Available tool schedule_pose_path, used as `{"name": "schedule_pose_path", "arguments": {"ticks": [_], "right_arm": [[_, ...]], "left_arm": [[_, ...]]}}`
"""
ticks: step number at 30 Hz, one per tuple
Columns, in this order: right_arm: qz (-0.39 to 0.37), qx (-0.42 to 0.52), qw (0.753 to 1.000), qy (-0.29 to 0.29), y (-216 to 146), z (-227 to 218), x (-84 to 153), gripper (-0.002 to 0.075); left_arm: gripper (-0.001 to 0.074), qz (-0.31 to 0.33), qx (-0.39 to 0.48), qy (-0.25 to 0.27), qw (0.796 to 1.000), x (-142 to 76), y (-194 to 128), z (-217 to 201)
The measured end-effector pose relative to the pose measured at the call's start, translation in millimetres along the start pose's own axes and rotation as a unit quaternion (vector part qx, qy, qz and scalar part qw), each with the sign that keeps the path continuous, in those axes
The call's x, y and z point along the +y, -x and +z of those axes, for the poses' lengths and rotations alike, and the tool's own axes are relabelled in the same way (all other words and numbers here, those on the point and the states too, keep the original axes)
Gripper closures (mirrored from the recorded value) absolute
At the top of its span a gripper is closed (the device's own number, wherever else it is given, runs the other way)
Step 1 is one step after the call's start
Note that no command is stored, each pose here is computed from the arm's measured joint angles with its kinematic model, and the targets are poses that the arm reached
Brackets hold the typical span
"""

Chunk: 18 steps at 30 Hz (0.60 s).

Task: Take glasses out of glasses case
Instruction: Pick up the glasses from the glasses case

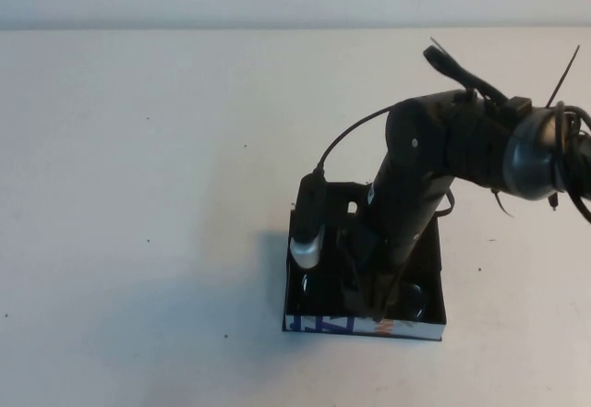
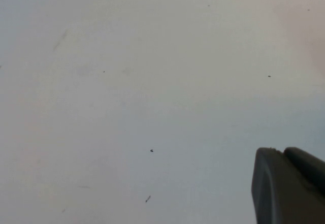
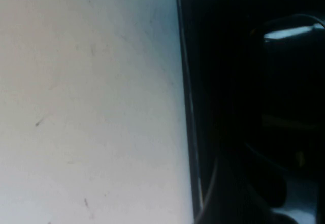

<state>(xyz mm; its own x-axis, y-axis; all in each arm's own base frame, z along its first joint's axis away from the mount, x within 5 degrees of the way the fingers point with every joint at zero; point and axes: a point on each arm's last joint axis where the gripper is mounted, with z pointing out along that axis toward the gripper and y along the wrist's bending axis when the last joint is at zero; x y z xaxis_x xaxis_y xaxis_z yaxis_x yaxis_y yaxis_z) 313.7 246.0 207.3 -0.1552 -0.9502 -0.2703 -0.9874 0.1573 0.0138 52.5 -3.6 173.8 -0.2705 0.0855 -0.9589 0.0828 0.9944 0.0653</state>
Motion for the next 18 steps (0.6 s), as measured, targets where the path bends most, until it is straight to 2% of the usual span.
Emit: {"name": "schedule_pose_path", "arguments": {"ticks": [6,15,18], "right_arm": [[0.005,0.011,1.0,0.011,0,17,-1,0.0412],[0.021,0.017,1.0,-0.005,-1,18,-4,0.0423],[0.02,0.021,1.0,-0.004,-2,18,-4,0.0468]], "left_arm": [[0.0739,0.0,0.0,0.0,1.0,0,0,0],[0.0739,0.0,0.0,0.0,1.0,0,0,0],[0.0739,0.0,0.0,0.0,1.0,0,0,0]]}}
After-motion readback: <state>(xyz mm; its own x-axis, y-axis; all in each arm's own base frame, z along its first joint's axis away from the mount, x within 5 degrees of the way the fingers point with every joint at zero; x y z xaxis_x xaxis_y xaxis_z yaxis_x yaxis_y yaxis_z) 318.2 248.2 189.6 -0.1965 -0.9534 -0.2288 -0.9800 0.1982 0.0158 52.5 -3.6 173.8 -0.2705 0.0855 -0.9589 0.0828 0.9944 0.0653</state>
